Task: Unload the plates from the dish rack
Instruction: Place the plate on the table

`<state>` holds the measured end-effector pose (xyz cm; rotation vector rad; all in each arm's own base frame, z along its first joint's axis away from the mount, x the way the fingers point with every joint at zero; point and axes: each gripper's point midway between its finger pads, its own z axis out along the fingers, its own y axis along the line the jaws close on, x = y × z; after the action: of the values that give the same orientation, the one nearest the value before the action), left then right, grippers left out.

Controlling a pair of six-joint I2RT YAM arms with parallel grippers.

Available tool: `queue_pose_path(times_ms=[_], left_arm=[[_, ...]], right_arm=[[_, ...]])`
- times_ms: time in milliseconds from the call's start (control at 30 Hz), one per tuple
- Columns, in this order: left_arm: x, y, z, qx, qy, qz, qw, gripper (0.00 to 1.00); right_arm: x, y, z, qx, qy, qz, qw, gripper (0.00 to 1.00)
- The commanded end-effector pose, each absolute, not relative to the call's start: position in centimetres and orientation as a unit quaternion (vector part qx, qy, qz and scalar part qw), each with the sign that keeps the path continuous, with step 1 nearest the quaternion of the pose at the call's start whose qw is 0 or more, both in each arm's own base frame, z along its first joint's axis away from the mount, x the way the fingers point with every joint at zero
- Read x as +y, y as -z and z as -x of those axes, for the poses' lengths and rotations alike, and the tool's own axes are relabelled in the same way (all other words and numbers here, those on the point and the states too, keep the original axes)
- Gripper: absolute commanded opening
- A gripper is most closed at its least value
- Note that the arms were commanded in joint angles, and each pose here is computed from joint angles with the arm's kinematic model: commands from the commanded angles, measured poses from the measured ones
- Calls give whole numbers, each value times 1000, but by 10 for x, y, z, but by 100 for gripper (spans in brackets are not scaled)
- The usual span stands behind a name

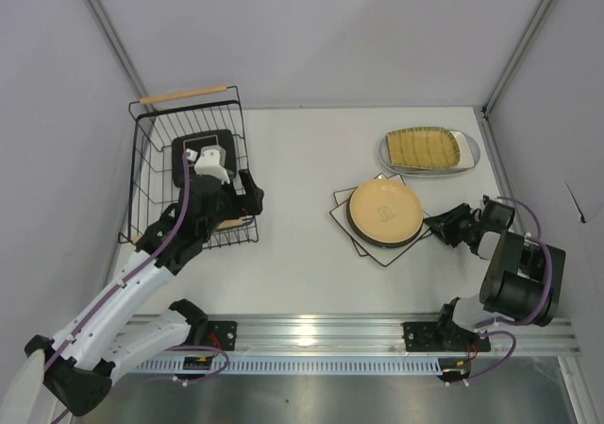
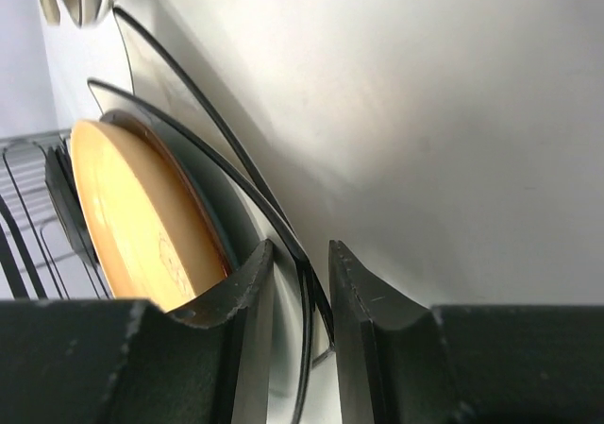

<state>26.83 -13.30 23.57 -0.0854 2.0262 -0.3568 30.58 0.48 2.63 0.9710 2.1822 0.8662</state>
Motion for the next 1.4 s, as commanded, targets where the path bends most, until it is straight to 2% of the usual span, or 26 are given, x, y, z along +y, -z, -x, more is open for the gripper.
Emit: queue_pose_path(times_ms=[0,400,667,967,1000,1033,1067,1100,1367], left_arm=[[-139,-253,-274,828,171,40,532,99],[-144,-251,-273,828,181,27,530,100],[-157,-249,-276,829,205,17,521,100],[-167,-245,-274,831,223,3,510,100],[-168,-242,-274,832,225,2,507,100],[-172,-242,-273,831,234,0,504,99],[-173,-239,-273,833,237,-2,500,100],[-177,-239,-273,832,244,-5,499,100],[-190,-235,-267,828,277,-27,487,100]], right_arm=[[-40,4,-283,822,-223,-445,277,0],[-91,-12,-272,788,-180,-508,297,0],[-138,-15,-246,751,-125,-569,310,0],[-155,-11,-224,699,-131,-627,319,2],[-153,-11,-224,698,-134,-627,319,7],[-152,-11,-225,698,-138,-626,318,22],[-147,-9,-225,700,-148,-624,314,44],[-145,-8,-225,701,-152,-623,311,99],[-135,-22,-225,692,-180,-619,324,100]])
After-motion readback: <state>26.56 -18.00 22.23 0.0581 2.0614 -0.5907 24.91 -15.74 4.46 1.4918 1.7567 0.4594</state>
